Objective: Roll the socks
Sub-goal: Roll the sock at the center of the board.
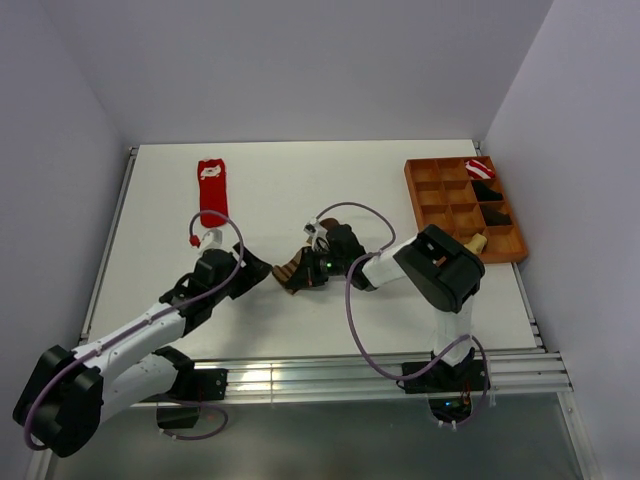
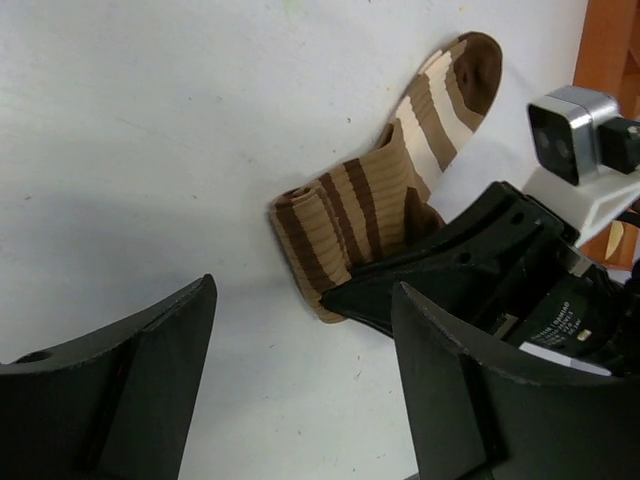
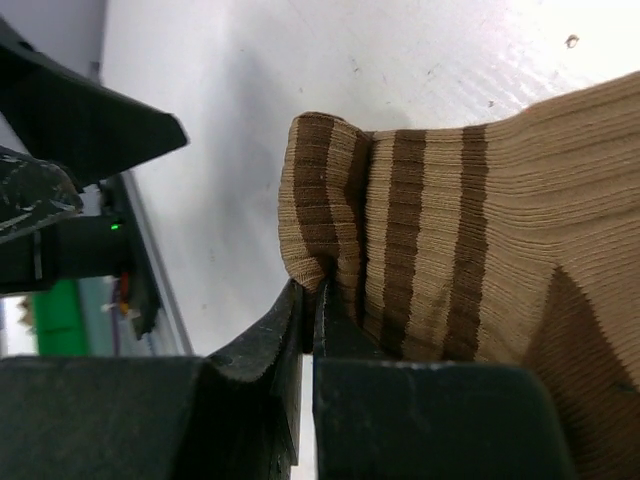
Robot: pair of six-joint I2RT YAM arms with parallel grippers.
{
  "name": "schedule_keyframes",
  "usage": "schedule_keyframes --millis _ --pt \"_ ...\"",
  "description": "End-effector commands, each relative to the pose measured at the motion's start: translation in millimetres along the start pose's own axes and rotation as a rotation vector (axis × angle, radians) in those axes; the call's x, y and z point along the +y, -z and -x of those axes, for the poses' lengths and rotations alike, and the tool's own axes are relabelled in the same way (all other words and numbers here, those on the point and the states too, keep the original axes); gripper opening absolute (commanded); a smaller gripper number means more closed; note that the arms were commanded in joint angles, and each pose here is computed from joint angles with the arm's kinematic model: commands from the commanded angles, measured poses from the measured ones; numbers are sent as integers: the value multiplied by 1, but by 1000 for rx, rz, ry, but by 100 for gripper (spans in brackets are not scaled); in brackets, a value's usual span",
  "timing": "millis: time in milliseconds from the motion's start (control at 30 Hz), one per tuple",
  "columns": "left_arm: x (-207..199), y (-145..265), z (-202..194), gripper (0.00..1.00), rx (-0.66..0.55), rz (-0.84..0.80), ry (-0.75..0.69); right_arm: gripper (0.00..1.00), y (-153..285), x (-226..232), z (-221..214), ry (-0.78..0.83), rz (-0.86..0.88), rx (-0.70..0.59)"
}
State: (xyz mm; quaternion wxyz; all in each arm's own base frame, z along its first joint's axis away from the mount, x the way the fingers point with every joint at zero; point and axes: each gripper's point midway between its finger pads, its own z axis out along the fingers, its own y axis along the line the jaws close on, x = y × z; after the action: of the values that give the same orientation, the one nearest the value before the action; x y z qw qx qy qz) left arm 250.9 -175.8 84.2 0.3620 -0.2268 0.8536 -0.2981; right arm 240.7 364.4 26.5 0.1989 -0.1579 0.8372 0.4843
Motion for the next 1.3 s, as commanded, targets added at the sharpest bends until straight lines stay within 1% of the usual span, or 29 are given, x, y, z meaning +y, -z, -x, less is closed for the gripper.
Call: schedule_keyframes --millis 0,167,333,467,800,967,1200,1267 --pt "-24 -5 1 76 -7 -118 32 0 2 -7 -31 -121 33 106" --pt "-21 -20 -13 75 27 -112 48 0 -1 -19 -36 -186 22 126" --pt "-10 -33 -25 70 67 -62 72 0 3 -33 -39 -259 16 117" --pt "-5 -38 -29 68 75 -44 85 0 6 -43 -39 -318 11 114" --pt "4 -54 -32 60 81 17 87 0 4 -60 -50 -399 -7 150" --pt "12 -61 -37 55 95 53 91 0 5 -64 -49 -417 -12 152" --pt "38 -69 -45 48 102 164 96 0 7 -65 -47 -407 -26 144" --pt "43 -71 -47 44 106 181 97 0 7 -65 -45 -394 -29 141"
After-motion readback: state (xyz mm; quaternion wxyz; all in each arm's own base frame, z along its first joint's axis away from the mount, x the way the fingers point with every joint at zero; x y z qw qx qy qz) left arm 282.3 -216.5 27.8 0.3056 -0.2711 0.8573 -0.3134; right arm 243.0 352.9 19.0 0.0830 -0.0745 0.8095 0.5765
